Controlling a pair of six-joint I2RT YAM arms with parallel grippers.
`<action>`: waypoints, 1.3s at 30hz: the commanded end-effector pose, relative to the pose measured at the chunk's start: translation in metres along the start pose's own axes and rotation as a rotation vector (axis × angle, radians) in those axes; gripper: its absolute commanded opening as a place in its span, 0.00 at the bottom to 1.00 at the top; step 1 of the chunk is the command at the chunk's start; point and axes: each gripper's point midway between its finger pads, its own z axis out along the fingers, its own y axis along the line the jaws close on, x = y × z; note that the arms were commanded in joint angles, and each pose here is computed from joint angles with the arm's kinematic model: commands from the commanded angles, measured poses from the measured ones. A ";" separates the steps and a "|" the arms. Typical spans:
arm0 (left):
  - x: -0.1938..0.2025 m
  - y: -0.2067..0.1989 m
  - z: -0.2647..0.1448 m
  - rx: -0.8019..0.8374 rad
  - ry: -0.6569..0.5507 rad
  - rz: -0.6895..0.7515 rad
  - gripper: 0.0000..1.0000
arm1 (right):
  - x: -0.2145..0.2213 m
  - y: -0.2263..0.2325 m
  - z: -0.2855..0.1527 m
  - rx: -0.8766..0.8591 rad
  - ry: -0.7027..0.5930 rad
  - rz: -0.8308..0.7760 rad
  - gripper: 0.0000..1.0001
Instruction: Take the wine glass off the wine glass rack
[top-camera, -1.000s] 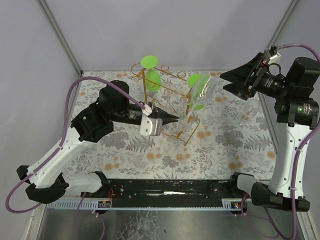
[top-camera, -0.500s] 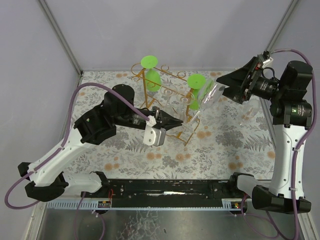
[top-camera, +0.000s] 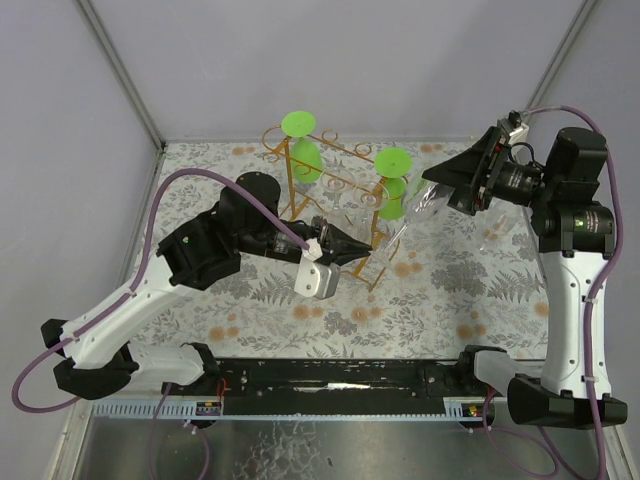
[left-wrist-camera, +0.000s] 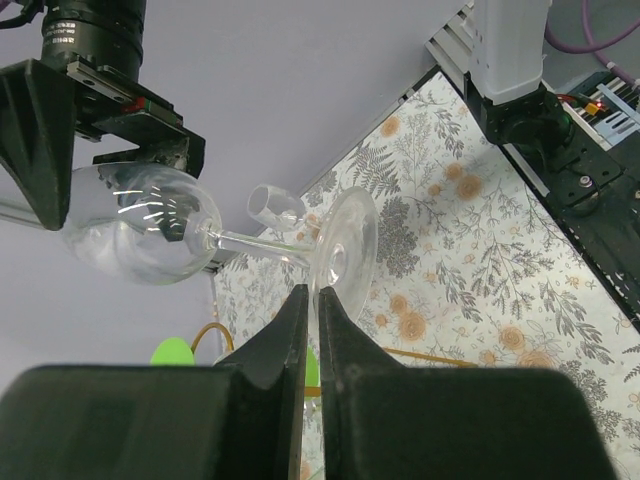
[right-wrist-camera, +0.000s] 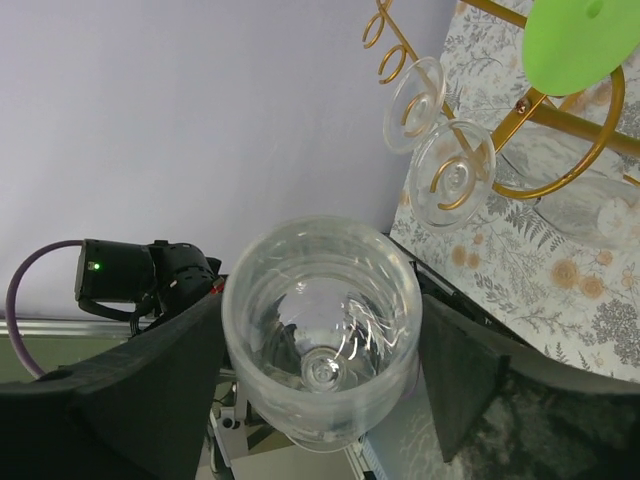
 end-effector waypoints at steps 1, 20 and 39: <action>-0.010 0.016 0.001 -0.054 -0.025 0.094 0.00 | 0.012 0.007 -0.005 -0.014 0.023 -0.041 0.75; -0.021 0.078 -0.022 -0.406 -0.016 -0.198 0.87 | -0.077 0.043 -0.061 0.415 -0.470 -0.405 0.30; 0.027 0.158 -0.097 -0.805 -0.026 -0.737 0.97 | -0.167 -0.055 -0.129 0.997 -0.848 -0.616 0.26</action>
